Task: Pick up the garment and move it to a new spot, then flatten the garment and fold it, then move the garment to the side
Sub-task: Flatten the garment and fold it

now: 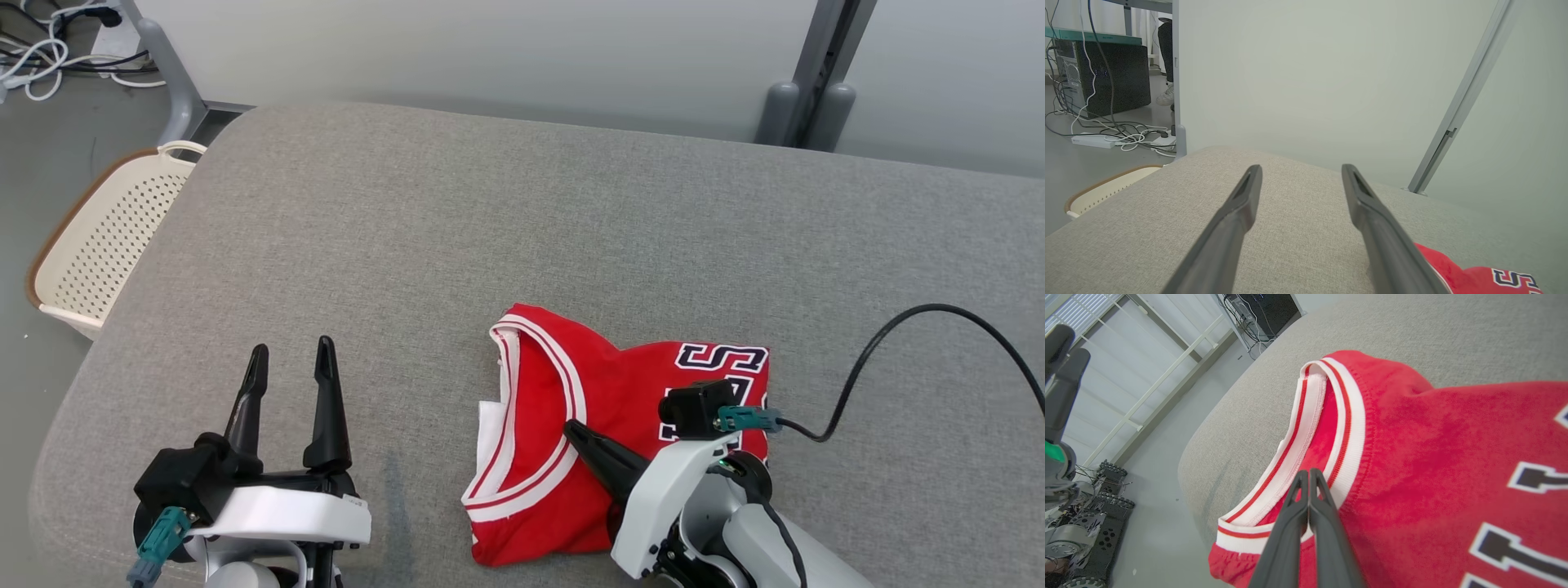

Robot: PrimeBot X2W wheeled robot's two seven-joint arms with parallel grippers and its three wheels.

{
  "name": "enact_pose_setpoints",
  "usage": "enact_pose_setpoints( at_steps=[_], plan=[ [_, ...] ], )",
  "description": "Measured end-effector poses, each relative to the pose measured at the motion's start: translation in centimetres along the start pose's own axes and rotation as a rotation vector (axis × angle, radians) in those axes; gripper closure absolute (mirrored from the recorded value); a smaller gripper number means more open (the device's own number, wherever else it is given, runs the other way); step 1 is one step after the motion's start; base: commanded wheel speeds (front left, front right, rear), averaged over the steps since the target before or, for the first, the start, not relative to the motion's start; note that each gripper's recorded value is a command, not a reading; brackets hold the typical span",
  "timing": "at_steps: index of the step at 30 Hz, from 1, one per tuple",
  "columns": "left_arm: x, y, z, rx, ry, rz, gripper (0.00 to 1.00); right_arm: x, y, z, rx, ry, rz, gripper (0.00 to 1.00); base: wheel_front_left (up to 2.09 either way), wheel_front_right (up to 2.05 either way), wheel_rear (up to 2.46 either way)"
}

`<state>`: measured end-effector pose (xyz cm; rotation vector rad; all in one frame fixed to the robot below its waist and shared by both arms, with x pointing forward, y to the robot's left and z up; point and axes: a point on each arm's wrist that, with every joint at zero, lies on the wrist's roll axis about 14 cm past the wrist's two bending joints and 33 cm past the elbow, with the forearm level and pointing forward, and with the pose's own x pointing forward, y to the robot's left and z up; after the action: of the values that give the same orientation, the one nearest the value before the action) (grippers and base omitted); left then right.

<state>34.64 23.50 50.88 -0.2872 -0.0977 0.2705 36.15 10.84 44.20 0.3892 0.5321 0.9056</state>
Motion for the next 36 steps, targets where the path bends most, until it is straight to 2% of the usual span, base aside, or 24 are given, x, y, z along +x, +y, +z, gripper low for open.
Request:
enact_pose_setpoints(
  at_steps=[8, 16, 17, 19, 20, 21, 22, 28, 31, 36],
  plan=[
    [-0.2, 0.5, 0.1, -0.001, -0.003, 0.016, 0.00, 1.0, 0.6, -0.7, -0.009, 0.027, 0.027, 1.00, 0.00, 0.00, 0.00],
    [0.2, -0.5, 0.1, -0.006, -0.004, -0.012, 0.00, 0.9, -0.8, 3.8, -0.069, -0.148, -0.011, 1.00, 0.00, 0.00, 0.00],
    [0.3, -0.7, 0.1, -0.005, -0.004, -0.021, 0.00, 0.8, -1.0, 4.4, -0.089, -0.173, -0.017, 0.95, 0.00, 0.00, 0.00],
    [0.4, -1.4, 0.0, -0.007, -0.003, -0.040, 0.00, 0.4, -1.8, 5.9, -0.139, -0.228, -0.044, 0.64, 0.00, 0.00, 0.00],
    [0.5, -1.7, 0.0, -0.008, -0.003, -0.051, 0.00, 0.2, -2.2, 6.5, -0.162, -0.252, -0.058, 0.40, 0.00, 0.00, 0.00],
    [0.5, -2.0, 0.0, -0.006, -0.004, -0.062, 0.00, -0.1, -2.7, 7.2, -0.172, -0.277, -0.074, 0.07, 0.00, 0.00, 0.00],
    [0.6, -2.4, 0.0, -0.002, -0.005, -0.073, 0.00, -0.5, -3.2, 7.8, -0.175, -0.301, -0.091, 0.00, 0.00, 0.00, 0.00],
    [1.1, -4.6, 0.0, 0.005, -0.012, -0.144, 0.00, -3.6, -5.5, 11.5, -0.240, -0.454, -0.195, 0.00, 0.00, 0.00, 0.00],
    [1.2, -5.5, -0.1, 0.016, -0.012, -0.171, 0.00, -6.5, -6.6, 13.1, -0.257, -0.550, -0.263, 0.00, 0.00, 0.00, 0.00],
    [1.3, -6.5, -0.3, 0.029, -0.010, -0.201, 0.00, -11.9, -8.8, 13.4, -0.244, -0.661, -0.398, 0.00, 0.00, 0.00, 0.00]
  ],
)
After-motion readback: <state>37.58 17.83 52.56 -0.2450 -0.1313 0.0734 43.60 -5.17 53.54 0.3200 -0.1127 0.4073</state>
